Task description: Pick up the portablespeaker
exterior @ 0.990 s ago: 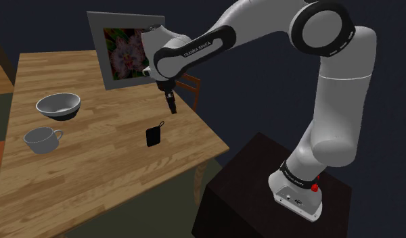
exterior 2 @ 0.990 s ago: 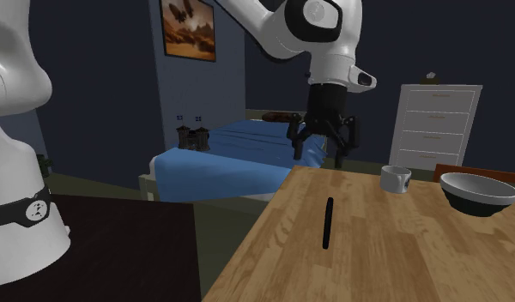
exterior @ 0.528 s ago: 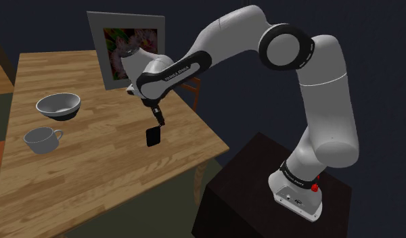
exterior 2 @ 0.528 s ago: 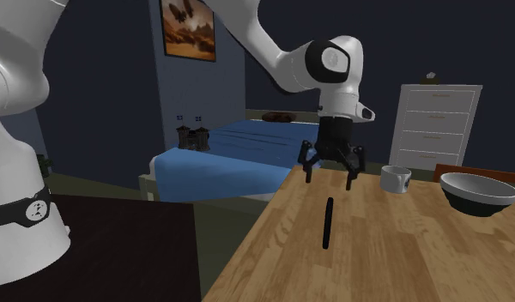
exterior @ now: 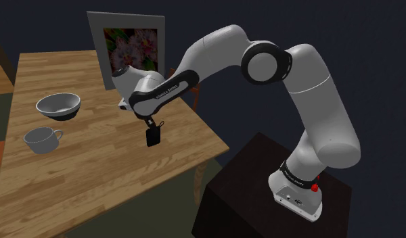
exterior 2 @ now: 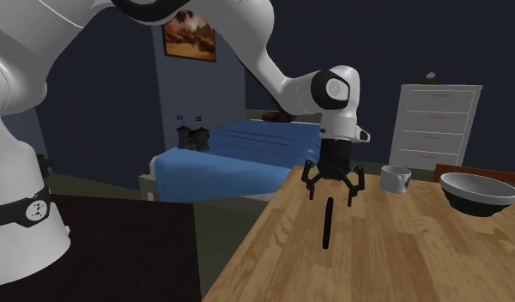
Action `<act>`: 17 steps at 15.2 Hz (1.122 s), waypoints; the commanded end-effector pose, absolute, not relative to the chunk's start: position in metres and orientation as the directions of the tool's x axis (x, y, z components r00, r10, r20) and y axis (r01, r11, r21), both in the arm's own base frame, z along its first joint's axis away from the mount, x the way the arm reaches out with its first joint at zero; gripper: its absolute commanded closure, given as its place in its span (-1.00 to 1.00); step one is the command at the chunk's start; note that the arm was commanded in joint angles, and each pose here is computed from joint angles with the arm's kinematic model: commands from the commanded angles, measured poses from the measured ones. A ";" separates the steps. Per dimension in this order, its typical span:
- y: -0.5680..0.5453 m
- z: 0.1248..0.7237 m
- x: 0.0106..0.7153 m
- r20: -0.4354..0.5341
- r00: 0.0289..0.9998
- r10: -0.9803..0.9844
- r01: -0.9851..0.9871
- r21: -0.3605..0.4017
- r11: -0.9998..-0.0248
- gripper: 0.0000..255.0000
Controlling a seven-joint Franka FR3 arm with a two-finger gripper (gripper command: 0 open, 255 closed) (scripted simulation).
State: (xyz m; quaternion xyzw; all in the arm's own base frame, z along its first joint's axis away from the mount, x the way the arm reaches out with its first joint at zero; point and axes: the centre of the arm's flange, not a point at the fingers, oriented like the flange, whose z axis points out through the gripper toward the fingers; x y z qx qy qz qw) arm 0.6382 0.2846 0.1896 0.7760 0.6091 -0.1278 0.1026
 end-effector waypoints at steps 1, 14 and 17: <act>0.284 0.177 0.639 -0.323 0.225 0.919 0.972 0.004 -0.236 -1.00; 0.284 0.169 0.639 -0.323 0.225 0.919 0.972 0.004 -0.236 1.00; 0.284 0.180 0.639 -0.323 0.225 0.919 0.972 0.004 -0.236 1.00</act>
